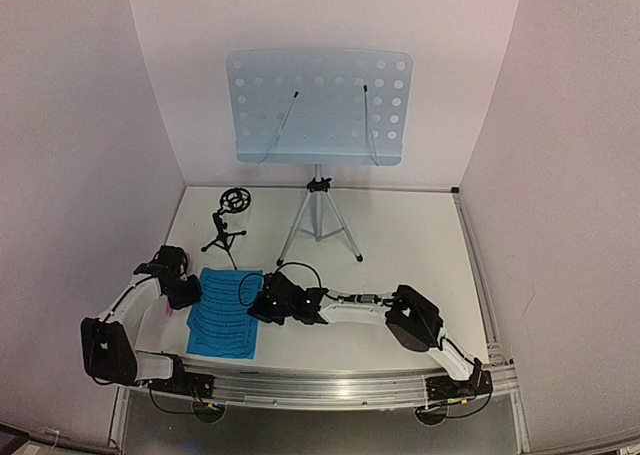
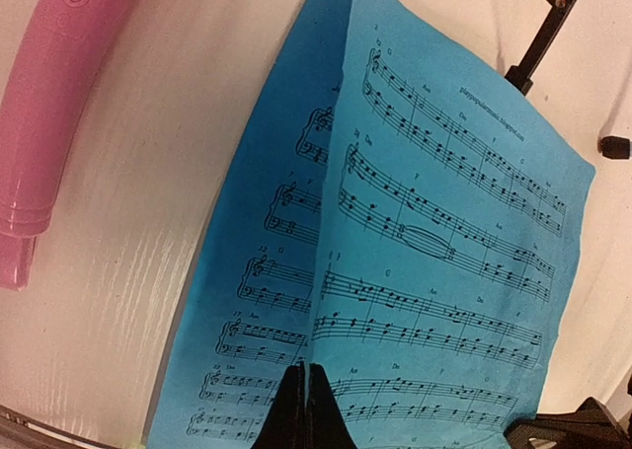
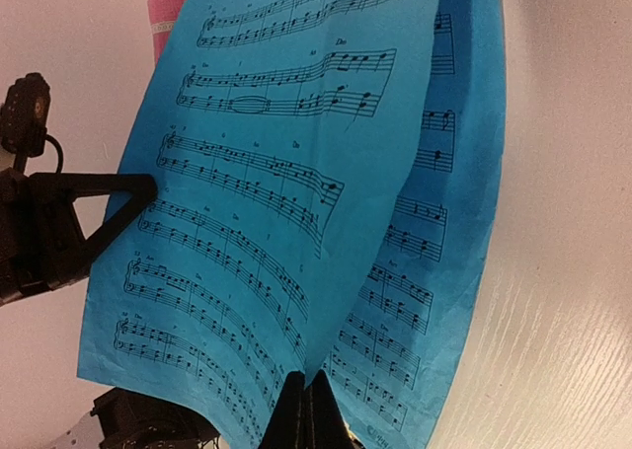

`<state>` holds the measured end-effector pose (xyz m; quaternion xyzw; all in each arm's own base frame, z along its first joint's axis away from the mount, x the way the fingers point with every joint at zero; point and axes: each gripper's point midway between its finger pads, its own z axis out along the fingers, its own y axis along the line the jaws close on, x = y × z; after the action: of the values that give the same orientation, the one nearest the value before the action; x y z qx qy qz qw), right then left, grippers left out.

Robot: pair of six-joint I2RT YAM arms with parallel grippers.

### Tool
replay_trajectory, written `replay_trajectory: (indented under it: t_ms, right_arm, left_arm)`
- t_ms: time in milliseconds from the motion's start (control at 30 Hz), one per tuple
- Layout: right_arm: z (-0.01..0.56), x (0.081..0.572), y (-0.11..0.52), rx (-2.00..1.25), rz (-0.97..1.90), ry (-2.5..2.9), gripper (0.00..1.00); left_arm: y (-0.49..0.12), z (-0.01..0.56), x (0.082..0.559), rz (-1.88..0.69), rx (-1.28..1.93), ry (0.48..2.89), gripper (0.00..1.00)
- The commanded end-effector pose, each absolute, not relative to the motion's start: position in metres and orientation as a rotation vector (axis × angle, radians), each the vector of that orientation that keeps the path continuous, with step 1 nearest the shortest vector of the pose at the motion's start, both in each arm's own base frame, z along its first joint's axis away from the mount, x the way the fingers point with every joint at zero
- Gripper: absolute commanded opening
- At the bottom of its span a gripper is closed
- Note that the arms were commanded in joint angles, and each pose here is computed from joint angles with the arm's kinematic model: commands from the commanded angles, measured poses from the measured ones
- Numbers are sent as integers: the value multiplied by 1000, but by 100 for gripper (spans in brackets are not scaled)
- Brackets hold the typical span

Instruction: Pack up the instrument practice props

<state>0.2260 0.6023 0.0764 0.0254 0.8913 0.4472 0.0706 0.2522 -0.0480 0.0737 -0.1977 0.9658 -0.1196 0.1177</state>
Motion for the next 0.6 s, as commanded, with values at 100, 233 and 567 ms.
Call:
replay_trajectory:
  t_ms: [100,233,567]
  right_arm:
    - [60,241,598,133,1293,2674,0]
    - [55,241,596,144,1296,2693,0]
    - [52,232,593,150,1317,2736,0]
  left_arm:
    - [-42,74,265,-310,-536,2792,0]
    - [-41,71,257,-295,-595,2818,0]
    - [-38,60,245,-266,-655,2864,0]
